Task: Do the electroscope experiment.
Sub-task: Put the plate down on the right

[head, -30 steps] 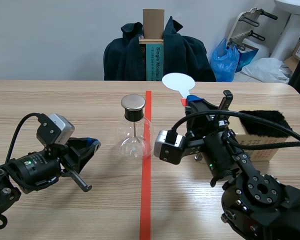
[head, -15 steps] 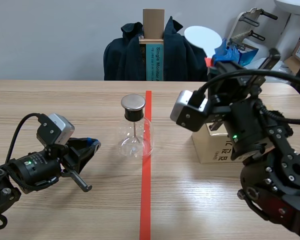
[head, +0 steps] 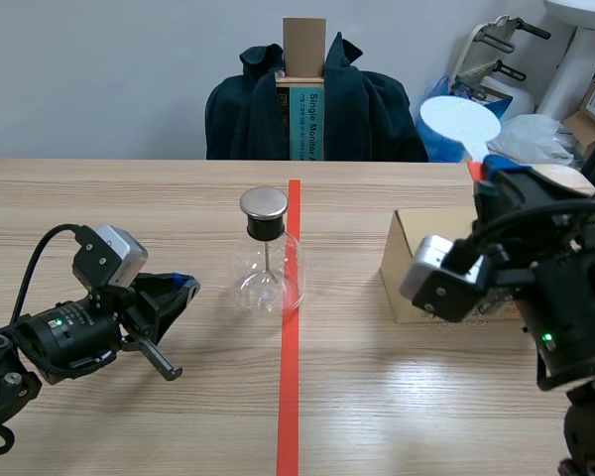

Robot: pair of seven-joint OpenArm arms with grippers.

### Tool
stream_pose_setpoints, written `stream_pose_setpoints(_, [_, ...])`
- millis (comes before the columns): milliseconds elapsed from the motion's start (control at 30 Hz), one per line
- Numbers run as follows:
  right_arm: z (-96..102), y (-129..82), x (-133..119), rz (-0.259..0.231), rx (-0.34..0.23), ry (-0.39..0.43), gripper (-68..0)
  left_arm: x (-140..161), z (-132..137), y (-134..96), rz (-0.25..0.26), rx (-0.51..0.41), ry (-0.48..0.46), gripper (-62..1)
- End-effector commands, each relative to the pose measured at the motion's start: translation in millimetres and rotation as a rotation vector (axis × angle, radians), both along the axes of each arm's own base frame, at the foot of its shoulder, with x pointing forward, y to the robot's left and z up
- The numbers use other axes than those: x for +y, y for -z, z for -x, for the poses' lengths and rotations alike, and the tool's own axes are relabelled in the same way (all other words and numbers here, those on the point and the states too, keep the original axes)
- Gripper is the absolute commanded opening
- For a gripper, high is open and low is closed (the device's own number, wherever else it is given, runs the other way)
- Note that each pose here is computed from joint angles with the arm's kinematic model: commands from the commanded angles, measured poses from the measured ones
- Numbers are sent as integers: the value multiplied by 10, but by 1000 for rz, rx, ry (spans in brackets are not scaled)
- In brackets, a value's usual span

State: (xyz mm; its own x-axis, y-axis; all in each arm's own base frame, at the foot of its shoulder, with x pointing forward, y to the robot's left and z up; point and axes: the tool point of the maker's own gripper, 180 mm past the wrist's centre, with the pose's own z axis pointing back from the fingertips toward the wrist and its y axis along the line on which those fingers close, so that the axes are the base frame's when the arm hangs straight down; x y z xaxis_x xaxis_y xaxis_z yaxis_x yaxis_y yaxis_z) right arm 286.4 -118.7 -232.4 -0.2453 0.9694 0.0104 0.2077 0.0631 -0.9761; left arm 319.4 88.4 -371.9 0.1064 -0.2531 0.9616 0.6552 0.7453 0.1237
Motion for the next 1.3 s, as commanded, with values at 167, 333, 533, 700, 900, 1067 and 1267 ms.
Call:
stream_pose_setpoints(167, [-13, 355, -217, 37, 45, 53, -669, 65, 188, -294, -15, -72, 65, -576])
stream_pose_setpoints(333, [-67, 651, -292, 55, 105, 85, -669, 83, 497, -612, -37, -124, 145, -301])
stream_pose_setpoints(533, [-176, 693, -278, 47, 103, 97, -669, 132, 859, -1003, 2, -144, 164, 14])
stream_pose_setpoints(700, [-194, 674, -169, 36, 94, 63, -669, 204, 1108, -1189, 4, -132, 155, 14])
stream_pose_setpoints(900, [-158, 721, -133, 28, 108, 58, -669, 202, 1387, -1297, 2, -96, 159, 14])
stream_pose_setpoints(1067, [-126, 774, -152, 24, 131, 67, -668, 154, 1551, -1331, 14, -65, 170, 14])
stream_pose_setpoints(1267, [-132, 784, -222, -4, 141, 102, -551, 129, 1597, -1347, 20, -56, 175, 14])
